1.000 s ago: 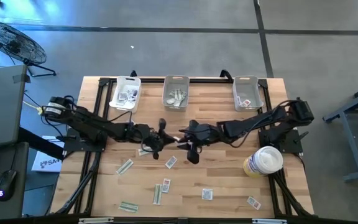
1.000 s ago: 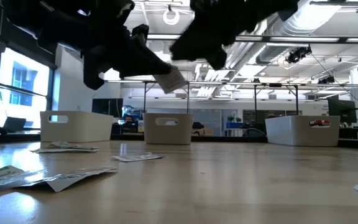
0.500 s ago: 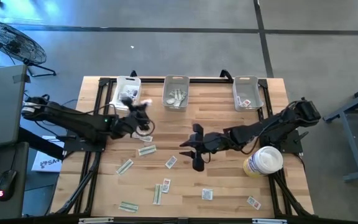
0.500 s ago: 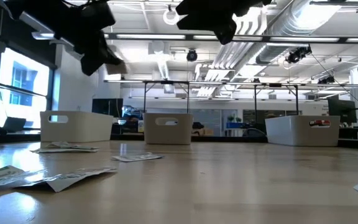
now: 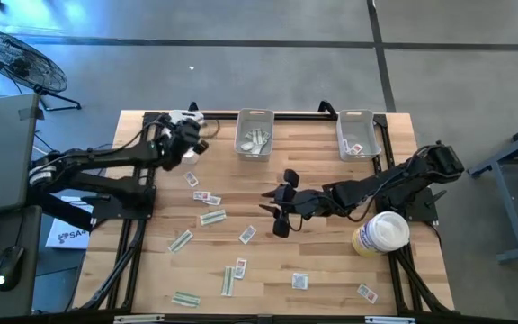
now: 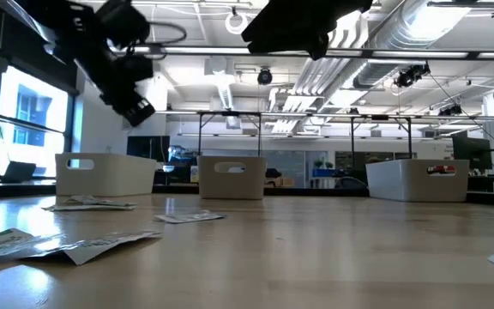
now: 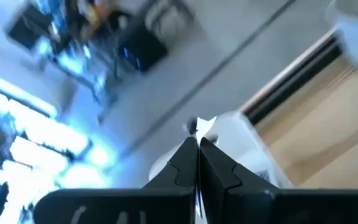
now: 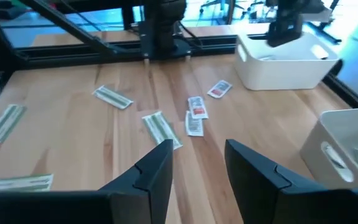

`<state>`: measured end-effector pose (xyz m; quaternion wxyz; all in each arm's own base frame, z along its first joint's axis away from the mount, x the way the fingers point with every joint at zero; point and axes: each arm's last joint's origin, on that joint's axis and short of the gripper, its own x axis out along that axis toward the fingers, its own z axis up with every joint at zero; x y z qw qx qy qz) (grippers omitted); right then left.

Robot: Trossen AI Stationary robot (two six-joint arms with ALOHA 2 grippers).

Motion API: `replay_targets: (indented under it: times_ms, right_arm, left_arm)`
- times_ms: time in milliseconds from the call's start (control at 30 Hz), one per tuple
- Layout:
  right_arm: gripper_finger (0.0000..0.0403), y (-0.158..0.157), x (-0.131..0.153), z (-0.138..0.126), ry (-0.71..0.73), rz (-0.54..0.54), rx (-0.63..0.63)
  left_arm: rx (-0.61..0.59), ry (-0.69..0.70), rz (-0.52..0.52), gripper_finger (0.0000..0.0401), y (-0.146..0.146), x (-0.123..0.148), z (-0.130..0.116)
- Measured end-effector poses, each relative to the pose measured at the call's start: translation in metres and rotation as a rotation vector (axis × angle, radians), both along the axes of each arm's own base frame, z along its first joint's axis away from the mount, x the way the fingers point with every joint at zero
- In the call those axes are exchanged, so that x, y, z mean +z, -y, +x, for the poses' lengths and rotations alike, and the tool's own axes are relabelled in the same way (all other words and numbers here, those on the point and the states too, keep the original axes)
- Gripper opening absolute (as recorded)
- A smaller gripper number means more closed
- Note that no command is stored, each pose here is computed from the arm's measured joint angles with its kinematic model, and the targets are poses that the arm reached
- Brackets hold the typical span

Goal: Pick & Place First Aid Supplies
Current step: Put the blue pad into the white bin

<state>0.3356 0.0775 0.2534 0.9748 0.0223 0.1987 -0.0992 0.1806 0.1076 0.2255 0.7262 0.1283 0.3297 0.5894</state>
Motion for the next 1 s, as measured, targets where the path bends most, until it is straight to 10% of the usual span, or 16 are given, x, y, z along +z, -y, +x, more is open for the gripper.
replay_targets:
  times_ms: [500, 1000]
  right_arm:
    - [0.0140, -0.001, 0.000, 0.000, -0.009, -0.033, 0.033]
    - [0.0140, -0.001, -0.001, 0.000, -0.009, -0.030, 0.035]
  left_arm:
    - [0.193, 0.122, -0.335, 0.0000, -0.059, -0.047, -0.024]
    - [0.189, 0.147, -0.364, 0.0000, -0.063, -0.051, -0.024]
